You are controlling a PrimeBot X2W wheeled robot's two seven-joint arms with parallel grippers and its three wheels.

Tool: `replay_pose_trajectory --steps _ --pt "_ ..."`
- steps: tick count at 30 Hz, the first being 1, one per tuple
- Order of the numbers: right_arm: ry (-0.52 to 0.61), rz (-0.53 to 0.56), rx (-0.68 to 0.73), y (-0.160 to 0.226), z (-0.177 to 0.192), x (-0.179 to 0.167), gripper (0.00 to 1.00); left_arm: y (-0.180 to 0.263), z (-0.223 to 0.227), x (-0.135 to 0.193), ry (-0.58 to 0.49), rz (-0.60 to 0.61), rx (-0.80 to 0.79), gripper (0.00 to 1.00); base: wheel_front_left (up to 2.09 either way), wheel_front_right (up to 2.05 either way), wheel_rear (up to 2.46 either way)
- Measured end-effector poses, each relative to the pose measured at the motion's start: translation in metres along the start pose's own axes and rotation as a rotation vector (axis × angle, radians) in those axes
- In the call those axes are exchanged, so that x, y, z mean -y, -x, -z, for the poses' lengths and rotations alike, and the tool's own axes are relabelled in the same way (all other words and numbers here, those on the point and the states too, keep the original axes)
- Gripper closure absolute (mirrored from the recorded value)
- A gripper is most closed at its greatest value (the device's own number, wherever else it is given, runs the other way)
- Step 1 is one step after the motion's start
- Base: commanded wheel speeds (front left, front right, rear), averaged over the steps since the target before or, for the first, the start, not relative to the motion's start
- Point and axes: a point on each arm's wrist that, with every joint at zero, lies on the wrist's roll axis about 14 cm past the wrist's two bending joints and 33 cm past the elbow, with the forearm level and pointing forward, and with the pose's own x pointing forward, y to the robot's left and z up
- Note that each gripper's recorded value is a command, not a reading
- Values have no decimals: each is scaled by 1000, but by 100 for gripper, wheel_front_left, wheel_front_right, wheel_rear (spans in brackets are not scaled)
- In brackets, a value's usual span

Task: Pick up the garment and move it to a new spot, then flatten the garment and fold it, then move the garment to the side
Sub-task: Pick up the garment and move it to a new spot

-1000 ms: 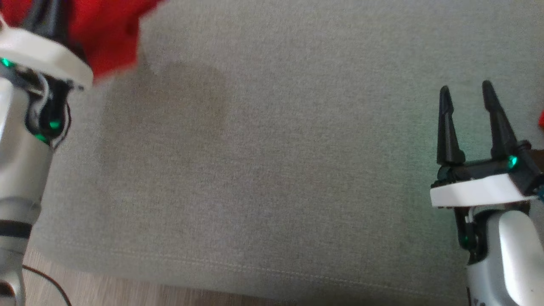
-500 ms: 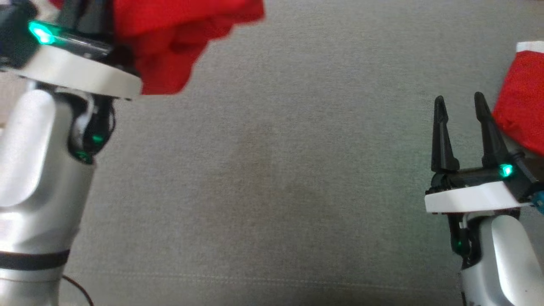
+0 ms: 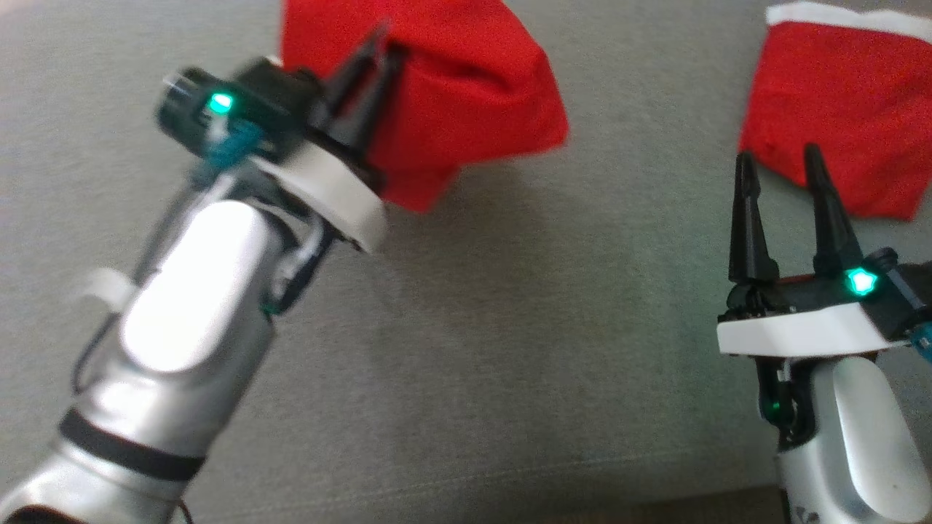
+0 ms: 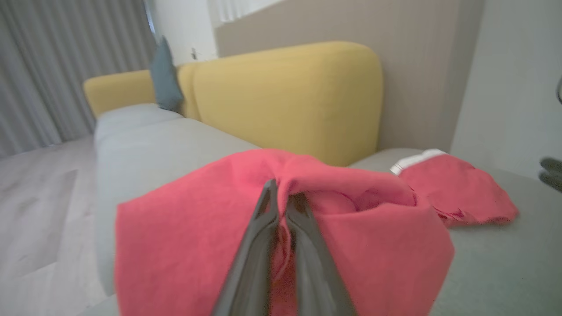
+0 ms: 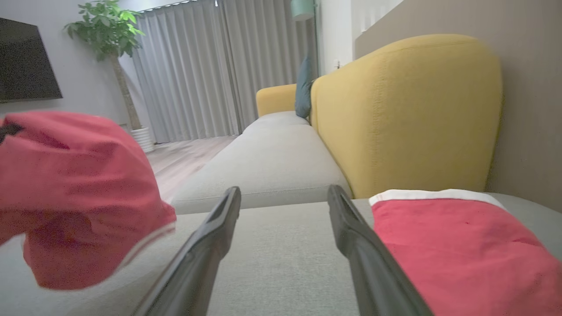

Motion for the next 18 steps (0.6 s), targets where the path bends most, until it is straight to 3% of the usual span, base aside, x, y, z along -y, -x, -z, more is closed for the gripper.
replay_pose_trajectory --steps 4,5,6,12,18 --pt "2 49 0 7 0 17 0 -19 44 51 41 123 -99 100 0 0 0" --pt "2 49 0 7 0 17 0 -19 44 51 41 123 -99 42 0 0 0" --pt "3 62 -1 9 0 22 0 -23 53 62 51 147 -114 0 0 0 0" --pt "25 138 -17 21 3 48 0 -43 72 111 130 243 -107 0 0 0 0" --pt "25 133 -15 16 4 47 0 -44 66 91 151 171 -63 0 0 0 0"
